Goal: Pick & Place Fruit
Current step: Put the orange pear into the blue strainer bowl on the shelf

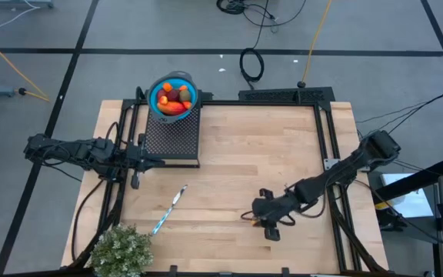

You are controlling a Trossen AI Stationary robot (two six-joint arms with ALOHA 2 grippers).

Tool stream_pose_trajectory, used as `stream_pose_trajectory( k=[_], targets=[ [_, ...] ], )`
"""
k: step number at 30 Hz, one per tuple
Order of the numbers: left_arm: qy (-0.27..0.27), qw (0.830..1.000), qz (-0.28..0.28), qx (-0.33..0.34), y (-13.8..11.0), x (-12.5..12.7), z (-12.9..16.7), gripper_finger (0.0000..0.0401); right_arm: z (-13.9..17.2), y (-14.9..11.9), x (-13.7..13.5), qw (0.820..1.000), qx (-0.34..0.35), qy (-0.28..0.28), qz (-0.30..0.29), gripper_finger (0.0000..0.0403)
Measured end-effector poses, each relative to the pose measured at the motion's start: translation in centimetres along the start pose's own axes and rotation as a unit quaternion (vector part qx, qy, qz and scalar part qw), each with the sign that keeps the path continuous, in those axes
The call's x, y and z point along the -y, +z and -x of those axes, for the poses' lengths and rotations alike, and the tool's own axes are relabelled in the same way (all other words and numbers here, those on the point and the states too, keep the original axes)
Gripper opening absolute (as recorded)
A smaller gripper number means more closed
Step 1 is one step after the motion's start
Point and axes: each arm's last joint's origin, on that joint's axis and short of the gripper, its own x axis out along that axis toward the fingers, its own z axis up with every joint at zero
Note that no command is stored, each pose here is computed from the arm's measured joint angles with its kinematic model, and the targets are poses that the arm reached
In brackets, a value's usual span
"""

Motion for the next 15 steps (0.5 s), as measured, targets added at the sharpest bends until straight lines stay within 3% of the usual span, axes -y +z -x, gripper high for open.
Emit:
stream_pose_trajectory(
  k=[5,10,15],
  targets=[
    [0.0,1.0,0.0,-0.001,0.0,0.0,0.0,0.001,3.2,2.8,-1.5,0.987,0.135,0.079,0.024,0.0105],
    [0.0,1.0,0.001,-0.001,0.0,0.0,0.0,0.001,6.3,5.0,-2.5,0.953,0.265,0.137,0.058,0.0108],
    [0.0,1.0,0.001,-0.002,0.0,0.0,0.0,0.001,8.5,6.4,-3.1,0.911,0.363,0.16,0.109,0.0106]
  ],
)
